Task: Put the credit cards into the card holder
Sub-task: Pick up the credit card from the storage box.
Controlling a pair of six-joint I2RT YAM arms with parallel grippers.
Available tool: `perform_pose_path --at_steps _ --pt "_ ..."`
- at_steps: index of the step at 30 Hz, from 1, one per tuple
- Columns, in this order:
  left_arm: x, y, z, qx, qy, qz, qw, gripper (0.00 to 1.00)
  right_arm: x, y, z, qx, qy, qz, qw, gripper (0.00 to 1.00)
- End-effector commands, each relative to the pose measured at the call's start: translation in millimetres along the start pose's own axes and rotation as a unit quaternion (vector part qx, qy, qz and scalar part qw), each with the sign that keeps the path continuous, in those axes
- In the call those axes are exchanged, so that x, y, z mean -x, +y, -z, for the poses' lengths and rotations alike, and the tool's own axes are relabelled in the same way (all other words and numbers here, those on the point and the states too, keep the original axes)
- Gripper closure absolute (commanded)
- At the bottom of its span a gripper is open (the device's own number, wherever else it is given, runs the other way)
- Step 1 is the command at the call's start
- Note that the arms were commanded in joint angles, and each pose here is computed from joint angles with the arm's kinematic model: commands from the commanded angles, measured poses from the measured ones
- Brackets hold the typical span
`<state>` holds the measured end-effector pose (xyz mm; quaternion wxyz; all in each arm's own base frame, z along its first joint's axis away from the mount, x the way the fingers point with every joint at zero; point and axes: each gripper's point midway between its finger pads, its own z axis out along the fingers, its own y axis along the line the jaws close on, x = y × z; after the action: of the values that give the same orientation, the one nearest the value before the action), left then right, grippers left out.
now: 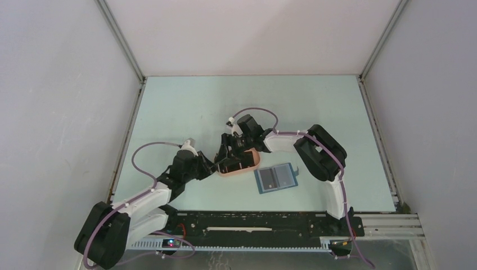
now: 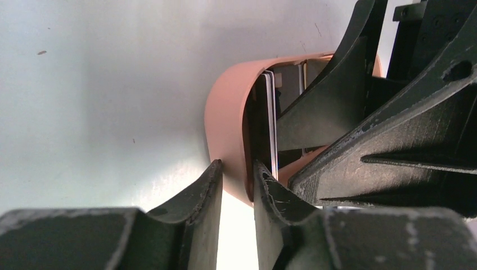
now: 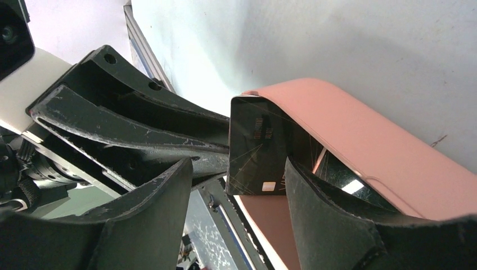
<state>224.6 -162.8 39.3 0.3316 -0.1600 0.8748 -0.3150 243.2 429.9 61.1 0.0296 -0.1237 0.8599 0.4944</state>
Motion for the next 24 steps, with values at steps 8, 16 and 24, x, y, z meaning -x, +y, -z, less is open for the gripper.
perform_pose_path --at_steps 8,16,24 --pt "8 -27 2 -0.034 0.007 -0.023 0.999 0.52 22 -5 10 -0.009 -0.026 -0.009 1.000 0.32" --pt "9 -34 -5 -0.038 0.015 -0.027 0.999 0.45 24 -10 14 -0.012 -0.025 -0.010 1.000 0.31" --pt "7 -41 -9 -0.044 0.025 -0.034 0.998 0.41 24 -12 17 -0.011 -0.022 -0.010 1.000 0.33"
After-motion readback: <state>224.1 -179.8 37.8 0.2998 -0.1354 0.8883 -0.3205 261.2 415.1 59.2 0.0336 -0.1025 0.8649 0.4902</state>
